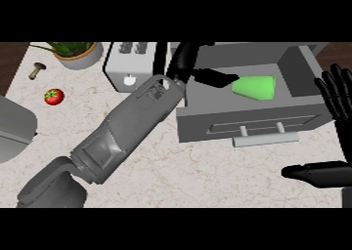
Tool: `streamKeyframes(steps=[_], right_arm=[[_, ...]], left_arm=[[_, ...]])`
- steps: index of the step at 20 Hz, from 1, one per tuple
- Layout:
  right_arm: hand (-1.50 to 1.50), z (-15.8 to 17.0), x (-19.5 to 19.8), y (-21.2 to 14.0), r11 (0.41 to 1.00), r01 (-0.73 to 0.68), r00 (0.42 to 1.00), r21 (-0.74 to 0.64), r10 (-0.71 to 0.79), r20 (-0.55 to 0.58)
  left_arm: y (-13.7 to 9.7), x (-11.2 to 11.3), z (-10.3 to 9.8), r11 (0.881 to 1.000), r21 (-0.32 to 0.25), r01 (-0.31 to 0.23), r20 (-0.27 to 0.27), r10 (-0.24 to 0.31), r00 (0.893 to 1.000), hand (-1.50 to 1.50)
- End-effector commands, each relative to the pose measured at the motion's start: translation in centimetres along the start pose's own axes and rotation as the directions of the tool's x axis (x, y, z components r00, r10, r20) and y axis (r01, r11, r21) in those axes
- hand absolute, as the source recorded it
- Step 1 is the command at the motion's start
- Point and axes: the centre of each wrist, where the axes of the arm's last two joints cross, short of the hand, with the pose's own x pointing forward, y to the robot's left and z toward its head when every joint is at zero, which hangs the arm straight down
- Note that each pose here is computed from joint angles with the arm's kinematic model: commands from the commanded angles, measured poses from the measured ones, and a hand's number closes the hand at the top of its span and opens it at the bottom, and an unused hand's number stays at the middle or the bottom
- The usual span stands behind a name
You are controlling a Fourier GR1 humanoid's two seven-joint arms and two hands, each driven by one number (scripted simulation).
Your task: Pick up the cup, place it into the drawer and close the drawer
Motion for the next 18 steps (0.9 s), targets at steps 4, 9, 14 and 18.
streamKeyframes(steps=[4,9,14,18], right_arm=[[-1.5,0.3,-1.0,-0.4,0.991,0.134,0.99,0.012,-0.135,0.03],[1.5,0.0,2.0,-0.5,0.978,0.16,0.986,0.133,-0.165,0.032],[1.5,0.5,1.9,-0.9,0.975,-0.025,1.0,0.223,0.02,0.024],[1.5,2.4,2.9,-1.3,0.954,-0.085,0.996,0.289,0.093,-0.014]], left_arm=[[-0.8,-1.3,1.4,0.998,0.032,-0.051,0.103,0.047,0.994,-1.5],[-0.4,2.2,-0.5,0.986,0.039,-0.161,0.17,0.152,0.974,-1.5],[-1.1,3.0,0.0,0.981,0.059,-0.185,0.163,0.173,0.971,-1.5],[0.6,2.6,0.0,0.97,0.079,-0.232,0.142,0.219,0.965,-1.5]])
